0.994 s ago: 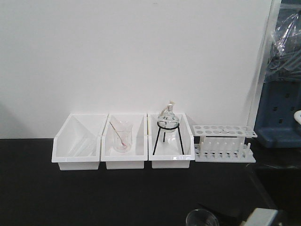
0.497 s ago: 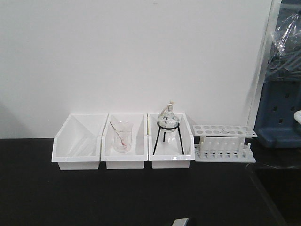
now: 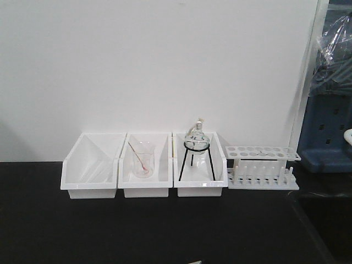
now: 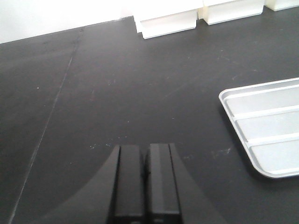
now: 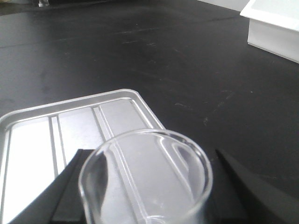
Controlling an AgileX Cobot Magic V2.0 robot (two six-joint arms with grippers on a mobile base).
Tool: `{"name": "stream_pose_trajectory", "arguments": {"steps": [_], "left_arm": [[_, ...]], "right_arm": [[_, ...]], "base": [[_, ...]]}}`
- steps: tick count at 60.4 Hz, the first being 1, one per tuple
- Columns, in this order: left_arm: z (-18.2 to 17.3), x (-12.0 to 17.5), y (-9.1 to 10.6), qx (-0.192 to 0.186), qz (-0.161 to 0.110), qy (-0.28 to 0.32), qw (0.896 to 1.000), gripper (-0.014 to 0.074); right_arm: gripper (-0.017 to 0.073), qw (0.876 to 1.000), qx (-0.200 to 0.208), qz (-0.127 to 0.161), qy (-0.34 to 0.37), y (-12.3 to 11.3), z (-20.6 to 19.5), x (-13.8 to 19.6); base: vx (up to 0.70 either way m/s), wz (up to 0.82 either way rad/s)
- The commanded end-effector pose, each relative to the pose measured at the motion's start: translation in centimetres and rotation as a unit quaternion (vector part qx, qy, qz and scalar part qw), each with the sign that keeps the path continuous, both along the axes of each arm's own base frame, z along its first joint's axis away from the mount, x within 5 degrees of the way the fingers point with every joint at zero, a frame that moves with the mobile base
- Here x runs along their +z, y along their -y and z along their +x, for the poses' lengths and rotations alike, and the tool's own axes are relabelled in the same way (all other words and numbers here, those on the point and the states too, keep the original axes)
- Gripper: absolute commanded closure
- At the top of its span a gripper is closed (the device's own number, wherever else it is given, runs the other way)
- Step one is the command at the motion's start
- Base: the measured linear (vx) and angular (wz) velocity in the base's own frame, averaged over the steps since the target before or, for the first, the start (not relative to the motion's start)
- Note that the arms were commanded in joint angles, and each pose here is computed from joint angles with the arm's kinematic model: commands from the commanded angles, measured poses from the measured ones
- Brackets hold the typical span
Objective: Move beaker to silver tray on left bench
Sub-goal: 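Lower the beaker onto the silver tray and open the right gripper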
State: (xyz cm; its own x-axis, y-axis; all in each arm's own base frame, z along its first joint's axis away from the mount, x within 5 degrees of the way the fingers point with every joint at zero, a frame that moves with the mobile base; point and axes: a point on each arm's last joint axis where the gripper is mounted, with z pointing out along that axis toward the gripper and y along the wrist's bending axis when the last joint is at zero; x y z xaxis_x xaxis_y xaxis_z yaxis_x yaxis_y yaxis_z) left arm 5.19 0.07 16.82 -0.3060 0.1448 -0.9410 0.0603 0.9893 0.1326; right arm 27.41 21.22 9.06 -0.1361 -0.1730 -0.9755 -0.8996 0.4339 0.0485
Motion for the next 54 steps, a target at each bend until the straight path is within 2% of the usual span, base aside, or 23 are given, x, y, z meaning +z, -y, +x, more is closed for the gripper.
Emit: {"name": "stream_pose_trajectory", "arguments": {"steps": [1,13,31,39,44,54], "left_arm": [[0.2,0.1,0.1,-0.006,-0.004,0.034,0.999,0.0592],[0.2,0.1,0.1,-0.006,-0.004,0.034,0.999,0.0592],[0.2,0.1,0.1,-0.006,-0.004,0.034,0.999,0.0592],[0.2,0.1,0.1,-0.006,-0.004,0.034,0.999,0.0592],[0.2,0.1,0.1,-0.006,-0.004,0.034,0.999,0.0592],[0.2,0.1,0.1,-0.006,-0.004,0.034,0.999,0.0592]], "right_arm": [[0.0517,0.997,0.006,0.073,0.033,-0.4,0.4,2.9],[0.0384,0.997,0.029,0.062,0.025,-0.6,0.0,2.1],[0.0070,0.997,0.031,0.067,0.021,-0.6,-0.1,1.7],[-0.0031,0.997,0.030,0.068,0.021,-0.6,-0.1,1.7],[-0.0063,0.997,0.028,0.069,0.021,-0.6,0.0,1.7],[-0.0061,0.995,0.029,0.085,0.041,-0.6,0.0,3.3]], "base": [[0.00,0.00],[0.00,0.00],[0.00,0.00],[0.00,0.00],[0.00,0.00],[0.00,0.00]]}}
